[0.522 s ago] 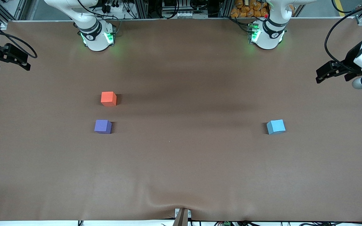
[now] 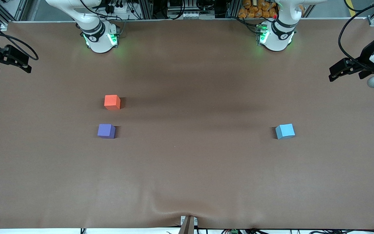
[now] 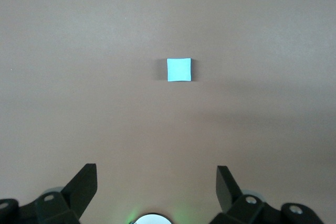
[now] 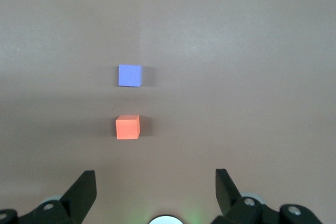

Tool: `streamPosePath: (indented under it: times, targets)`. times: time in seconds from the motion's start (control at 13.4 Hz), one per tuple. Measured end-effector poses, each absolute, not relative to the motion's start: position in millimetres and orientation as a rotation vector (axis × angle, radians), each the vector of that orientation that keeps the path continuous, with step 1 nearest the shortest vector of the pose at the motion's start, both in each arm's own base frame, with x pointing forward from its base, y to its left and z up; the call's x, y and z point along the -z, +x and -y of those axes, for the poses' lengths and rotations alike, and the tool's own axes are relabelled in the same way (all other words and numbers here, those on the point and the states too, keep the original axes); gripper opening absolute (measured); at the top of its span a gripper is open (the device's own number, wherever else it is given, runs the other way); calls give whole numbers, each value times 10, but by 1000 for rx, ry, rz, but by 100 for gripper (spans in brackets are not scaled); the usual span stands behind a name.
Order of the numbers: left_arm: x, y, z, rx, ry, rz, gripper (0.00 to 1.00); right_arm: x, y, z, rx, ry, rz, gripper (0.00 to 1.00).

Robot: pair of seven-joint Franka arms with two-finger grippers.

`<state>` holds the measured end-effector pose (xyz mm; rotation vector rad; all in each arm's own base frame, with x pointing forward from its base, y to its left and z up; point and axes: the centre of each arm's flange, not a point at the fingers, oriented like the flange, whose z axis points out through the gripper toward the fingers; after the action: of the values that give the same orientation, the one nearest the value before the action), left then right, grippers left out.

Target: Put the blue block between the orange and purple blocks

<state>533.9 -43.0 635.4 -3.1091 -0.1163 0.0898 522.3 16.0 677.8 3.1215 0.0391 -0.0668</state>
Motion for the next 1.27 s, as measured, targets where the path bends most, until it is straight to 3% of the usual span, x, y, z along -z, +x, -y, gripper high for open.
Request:
streamPosePath:
  times: [1.27]
  targets:
    - [-6399, 5317, 346, -109, -3107, 138, 100, -6770, 5216, -79, 83, 3167, -10, 100]
